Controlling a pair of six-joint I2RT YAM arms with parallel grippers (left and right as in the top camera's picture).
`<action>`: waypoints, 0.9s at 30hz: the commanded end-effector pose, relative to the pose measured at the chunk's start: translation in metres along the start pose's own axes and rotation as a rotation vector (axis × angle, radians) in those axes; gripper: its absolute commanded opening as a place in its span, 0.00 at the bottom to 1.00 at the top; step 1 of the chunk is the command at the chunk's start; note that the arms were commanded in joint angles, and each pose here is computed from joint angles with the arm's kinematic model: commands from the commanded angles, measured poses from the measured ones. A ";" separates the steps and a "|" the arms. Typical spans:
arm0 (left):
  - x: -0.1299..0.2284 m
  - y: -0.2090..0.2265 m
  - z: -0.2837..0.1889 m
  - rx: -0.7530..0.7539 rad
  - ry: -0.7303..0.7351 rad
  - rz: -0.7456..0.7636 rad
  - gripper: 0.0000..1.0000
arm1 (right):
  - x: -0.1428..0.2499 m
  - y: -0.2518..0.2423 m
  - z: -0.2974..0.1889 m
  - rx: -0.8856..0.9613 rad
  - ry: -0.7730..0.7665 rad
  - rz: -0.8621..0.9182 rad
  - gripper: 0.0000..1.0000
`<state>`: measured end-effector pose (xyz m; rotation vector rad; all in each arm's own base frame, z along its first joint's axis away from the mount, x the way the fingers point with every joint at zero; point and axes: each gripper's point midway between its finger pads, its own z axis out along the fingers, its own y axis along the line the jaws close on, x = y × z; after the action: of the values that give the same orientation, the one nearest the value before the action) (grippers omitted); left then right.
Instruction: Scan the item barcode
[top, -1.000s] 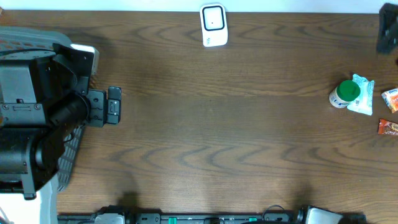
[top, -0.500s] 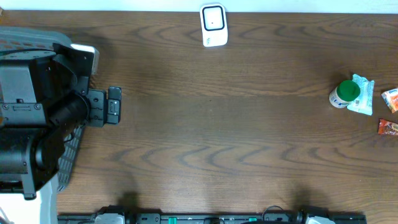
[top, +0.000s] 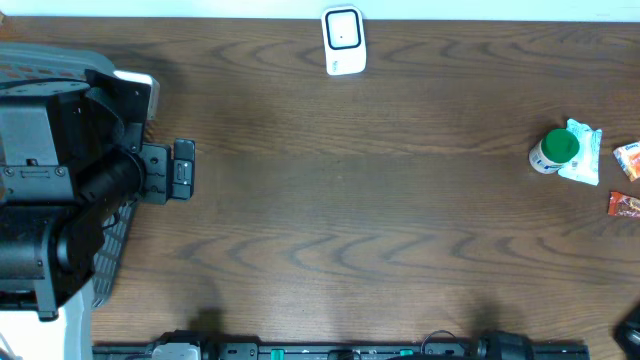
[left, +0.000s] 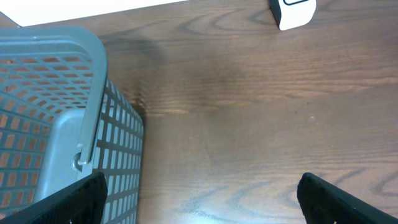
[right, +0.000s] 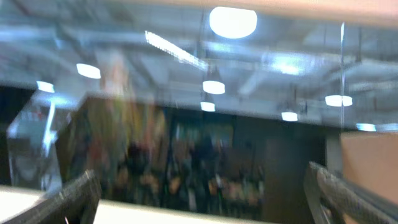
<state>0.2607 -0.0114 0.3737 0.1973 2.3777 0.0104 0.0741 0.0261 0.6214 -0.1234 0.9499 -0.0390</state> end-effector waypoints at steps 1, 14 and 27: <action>0.000 0.003 -0.001 -0.016 -0.001 -0.012 0.98 | 0.056 0.010 -0.001 -0.064 0.051 0.012 0.99; 0.000 0.003 -0.001 -0.016 -0.001 -0.013 0.98 | 0.286 0.051 -0.031 -0.268 0.246 0.096 0.99; 0.000 0.003 -0.001 -0.016 -0.001 -0.013 0.98 | 0.362 0.065 -0.057 -0.322 0.371 0.121 0.99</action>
<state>0.2606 -0.0114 0.3735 0.1973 2.3789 0.0103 0.2372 0.0495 0.2973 -0.3254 1.3248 0.2172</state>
